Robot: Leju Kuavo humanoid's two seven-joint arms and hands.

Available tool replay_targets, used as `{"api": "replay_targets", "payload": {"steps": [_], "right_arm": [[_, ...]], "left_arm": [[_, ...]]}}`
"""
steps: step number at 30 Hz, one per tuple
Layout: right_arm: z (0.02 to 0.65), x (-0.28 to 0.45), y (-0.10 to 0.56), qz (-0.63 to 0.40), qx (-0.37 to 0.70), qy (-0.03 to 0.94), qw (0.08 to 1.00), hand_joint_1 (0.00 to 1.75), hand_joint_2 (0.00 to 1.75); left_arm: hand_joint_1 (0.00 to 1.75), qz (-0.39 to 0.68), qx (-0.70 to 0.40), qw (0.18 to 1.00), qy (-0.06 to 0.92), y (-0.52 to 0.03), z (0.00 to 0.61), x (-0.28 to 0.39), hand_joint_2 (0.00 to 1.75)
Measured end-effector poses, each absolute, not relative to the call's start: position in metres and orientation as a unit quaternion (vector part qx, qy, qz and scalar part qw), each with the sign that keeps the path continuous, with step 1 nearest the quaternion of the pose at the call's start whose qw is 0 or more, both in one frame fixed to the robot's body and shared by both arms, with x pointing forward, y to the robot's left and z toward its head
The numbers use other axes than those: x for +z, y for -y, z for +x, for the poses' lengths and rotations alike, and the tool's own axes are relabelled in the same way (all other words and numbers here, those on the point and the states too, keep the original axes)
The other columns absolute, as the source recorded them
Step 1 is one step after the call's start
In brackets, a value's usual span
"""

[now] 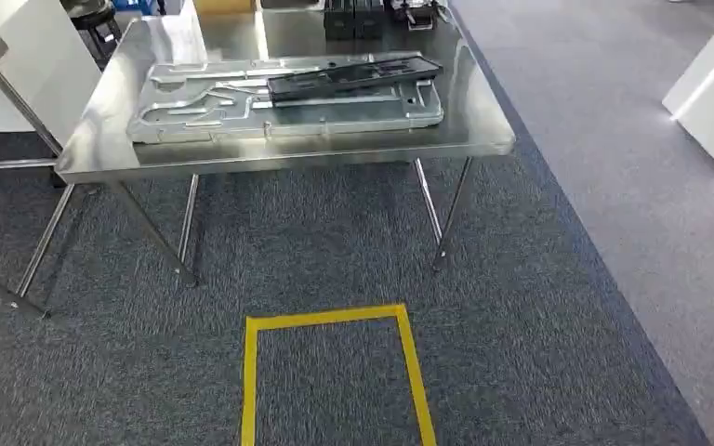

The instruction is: Take the parts from the cabinet and place them on the table.

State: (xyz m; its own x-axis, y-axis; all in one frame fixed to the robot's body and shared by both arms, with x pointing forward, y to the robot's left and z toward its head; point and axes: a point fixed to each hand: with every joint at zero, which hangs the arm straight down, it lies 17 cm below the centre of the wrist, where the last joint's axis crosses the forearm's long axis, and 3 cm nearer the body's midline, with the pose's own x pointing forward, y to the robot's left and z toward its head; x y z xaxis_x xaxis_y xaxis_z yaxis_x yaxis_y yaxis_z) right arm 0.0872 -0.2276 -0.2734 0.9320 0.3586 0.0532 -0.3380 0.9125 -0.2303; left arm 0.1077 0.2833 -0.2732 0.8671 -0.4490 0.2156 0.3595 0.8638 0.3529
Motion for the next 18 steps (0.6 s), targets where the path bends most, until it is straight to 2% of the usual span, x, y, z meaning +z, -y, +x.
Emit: {"api": "replay_targets", "payload": {"steps": [3, 4, 12, 15, 16, 17, 18], "right_arm": [[0.081, -0.274, 0.231, -0.117, 0.173, 0.035, 0.977, 0.00, 1.75], [0.081, -0.274, 0.232, -0.118, 0.173, 0.035, 0.977, 0.00, 0.00], [0.083, -0.274, 0.233, -0.123, 0.184, 0.038, 0.974, 0.00, 0.00], [0.092, -0.273, 0.237, -0.131, 0.184, 0.067, 0.972, 0.00, 0.00], [0.097, -0.273, 0.238, -0.132, 0.184, 0.084, 0.970, 0.00, 0.00], [0.101, -0.272, 0.239, -0.133, 0.186, 0.094, 0.969, 0.00, 0.00], [0.108, -0.271, 0.237, -0.130, 0.188, 0.112, 0.967, 0.00, 1.75]], "left_arm": [[0.00, 0.151, -0.218, 0.953, 0.144, -0.283, 0.104, -0.274, 0.00], [0.00, 0.151, -0.221, 0.953, 0.142, -0.282, 0.104, -0.274, 0.00], [0.00, 0.160, -0.215, 0.952, 0.144, -0.285, 0.109, -0.273, 0.00], [0.00, 0.159, -0.209, 0.953, 0.153, -0.283, 0.112, -0.272, 0.00], [0.00, 0.160, -0.206, 0.952, 0.157, -0.283, 0.114, -0.271, 1.75], [0.00, 0.160, -0.206, 0.952, 0.158, -0.282, 0.115, -0.271, 1.75], [0.00, 0.160, -0.206, 0.952, 0.159, -0.282, 0.114, -0.271, 1.75]]}}
